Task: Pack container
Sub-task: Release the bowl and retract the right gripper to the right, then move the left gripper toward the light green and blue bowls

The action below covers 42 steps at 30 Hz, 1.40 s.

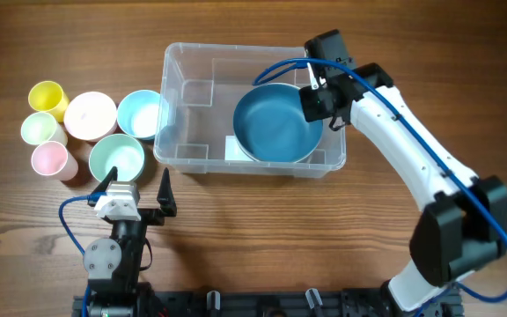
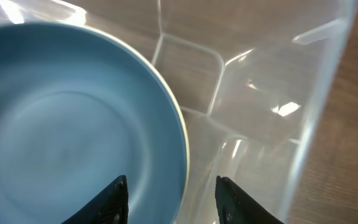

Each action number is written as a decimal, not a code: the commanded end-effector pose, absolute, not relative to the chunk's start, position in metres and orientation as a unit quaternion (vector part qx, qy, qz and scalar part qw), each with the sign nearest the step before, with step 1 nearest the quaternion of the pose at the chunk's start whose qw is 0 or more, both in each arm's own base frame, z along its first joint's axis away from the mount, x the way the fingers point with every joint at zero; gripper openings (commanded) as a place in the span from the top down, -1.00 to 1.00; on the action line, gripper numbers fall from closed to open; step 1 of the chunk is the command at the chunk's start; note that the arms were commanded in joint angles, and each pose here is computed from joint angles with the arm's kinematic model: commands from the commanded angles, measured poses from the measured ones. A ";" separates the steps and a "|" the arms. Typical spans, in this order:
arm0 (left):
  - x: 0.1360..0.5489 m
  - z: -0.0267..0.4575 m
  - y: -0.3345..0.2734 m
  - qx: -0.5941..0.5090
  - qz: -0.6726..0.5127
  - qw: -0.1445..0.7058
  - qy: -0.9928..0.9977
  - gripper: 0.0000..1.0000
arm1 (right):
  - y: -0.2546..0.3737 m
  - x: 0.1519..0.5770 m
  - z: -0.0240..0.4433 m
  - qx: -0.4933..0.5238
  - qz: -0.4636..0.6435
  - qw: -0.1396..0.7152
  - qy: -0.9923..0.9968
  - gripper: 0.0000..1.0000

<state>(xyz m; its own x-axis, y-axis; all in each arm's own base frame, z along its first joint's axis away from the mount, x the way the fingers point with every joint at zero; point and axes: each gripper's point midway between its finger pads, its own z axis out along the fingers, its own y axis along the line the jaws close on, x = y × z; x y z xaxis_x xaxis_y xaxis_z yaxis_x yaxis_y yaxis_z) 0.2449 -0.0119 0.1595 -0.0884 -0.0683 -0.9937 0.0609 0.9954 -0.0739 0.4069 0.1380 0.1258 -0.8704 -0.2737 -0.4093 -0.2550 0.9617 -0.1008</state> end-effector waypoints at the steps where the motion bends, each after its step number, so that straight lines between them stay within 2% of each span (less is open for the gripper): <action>1: 0.245 0.158 -0.014 0.008 -0.047 0.676 0.735 -1.00 | 0.127 0.407 0.214 -0.084 -0.008 0.317 0.945 -0.11; 4: 0.245 0.158 -0.014 0.008 -0.047 0.676 0.735 -0.99 | 0.092 0.396 0.252 -0.010 -0.022 0.354 0.935 -0.28; 9: 0.245 0.158 -0.014 0.008 -0.047 0.676 0.735 -1.00 | 0.023 0.367 0.295 0.096 -0.027 0.385 0.917 -0.35; 13: 0.245 0.158 -0.014 0.008 -0.047 0.676 0.735 -0.99 | -0.035 0.341 0.308 0.183 -0.043 0.385 0.904 -0.70; 15: 0.245 0.158 -0.014 0.008 -0.047 0.676 0.735 -1.00 | -0.056 0.333 0.307 0.211 -0.052 0.378 0.900 -0.99; 20: 0.245 0.158 -0.014 0.008 -0.047 0.676 0.735 -1.00 | -0.081 0.323 0.299 0.246 -0.068 0.360 0.898 -0.99; 34: 0.245 0.160 -0.015 0.009 -0.048 0.679 0.733 -1.00 | -0.081 0.323 0.299 0.246 -0.069 0.359 0.898 -0.99; 42: 0.240 0.180 -0.045 0.075 -0.111 0.702 0.700 -1.00 | -0.081 0.323 0.299 0.246 -0.069 0.359 0.898 -0.99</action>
<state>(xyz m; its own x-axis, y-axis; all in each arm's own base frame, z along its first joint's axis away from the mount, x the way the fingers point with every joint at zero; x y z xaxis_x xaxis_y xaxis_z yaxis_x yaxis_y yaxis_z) 0.2445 -0.0230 0.1681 -0.0568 -0.0677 -0.9961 0.1283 0.9889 -0.0745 0.3232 -0.0805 0.2999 -0.6268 0.3769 -0.6819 0.4797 0.8764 0.0435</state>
